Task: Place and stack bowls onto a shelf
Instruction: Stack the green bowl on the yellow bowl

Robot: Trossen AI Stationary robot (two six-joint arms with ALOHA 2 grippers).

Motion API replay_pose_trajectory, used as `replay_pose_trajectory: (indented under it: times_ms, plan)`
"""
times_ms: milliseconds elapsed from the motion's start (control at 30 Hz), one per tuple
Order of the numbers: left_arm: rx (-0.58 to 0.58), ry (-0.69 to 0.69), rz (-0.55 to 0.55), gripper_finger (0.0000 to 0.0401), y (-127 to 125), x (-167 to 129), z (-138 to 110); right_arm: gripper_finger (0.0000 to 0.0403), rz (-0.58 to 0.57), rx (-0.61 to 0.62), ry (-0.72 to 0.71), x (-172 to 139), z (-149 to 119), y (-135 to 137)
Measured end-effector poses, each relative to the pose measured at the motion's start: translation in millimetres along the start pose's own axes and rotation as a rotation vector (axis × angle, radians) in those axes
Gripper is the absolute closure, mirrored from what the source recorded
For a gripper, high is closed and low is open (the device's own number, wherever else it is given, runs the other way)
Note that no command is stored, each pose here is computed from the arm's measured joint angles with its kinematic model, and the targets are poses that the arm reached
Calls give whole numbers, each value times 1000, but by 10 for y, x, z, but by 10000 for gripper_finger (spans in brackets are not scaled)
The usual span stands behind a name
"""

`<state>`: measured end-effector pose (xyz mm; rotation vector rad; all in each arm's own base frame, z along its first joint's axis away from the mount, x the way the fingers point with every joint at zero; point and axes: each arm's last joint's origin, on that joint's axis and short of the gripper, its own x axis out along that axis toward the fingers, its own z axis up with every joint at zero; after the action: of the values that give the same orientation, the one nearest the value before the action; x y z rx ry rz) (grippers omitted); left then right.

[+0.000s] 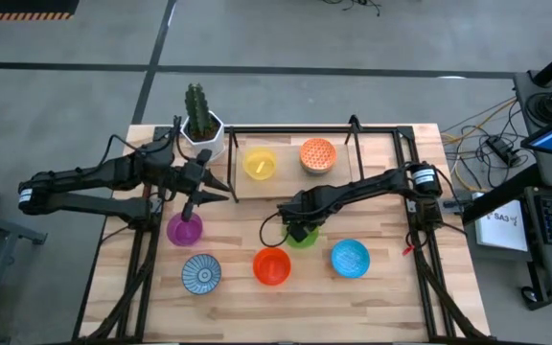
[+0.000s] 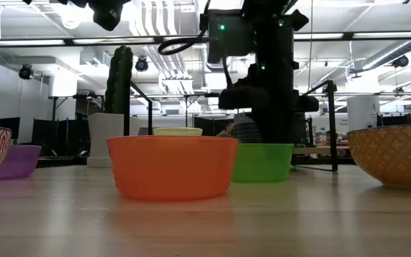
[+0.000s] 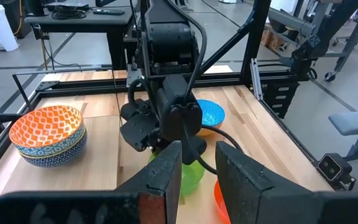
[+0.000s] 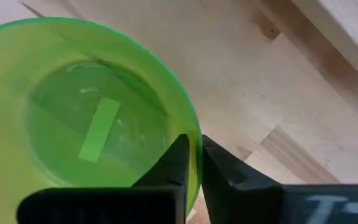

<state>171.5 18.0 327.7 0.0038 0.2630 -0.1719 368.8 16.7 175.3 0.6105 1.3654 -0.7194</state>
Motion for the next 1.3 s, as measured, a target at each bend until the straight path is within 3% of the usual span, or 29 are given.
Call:
replay_pose_trajectory:
  times_ms: [333,700,867,1067,1300]
  plan:
    - [7,-3,0,320,0,0,2,394,89,-37,-40,-326,136,11]
    - [8,-7,1,320,0,-1,6,394,245,-104,-260,-1012,692,-119]
    - [10,-15,1,320,1,-1,14,394,253,-89,-418,-1239,1052,-351]
    - [13,-15,1,320,1,-1,14,394,245,-36,-541,-1287,1450,-747]
    - [24,-14,1,320,1,-1,13,394,297,13,-559,-1183,1680,-1065]
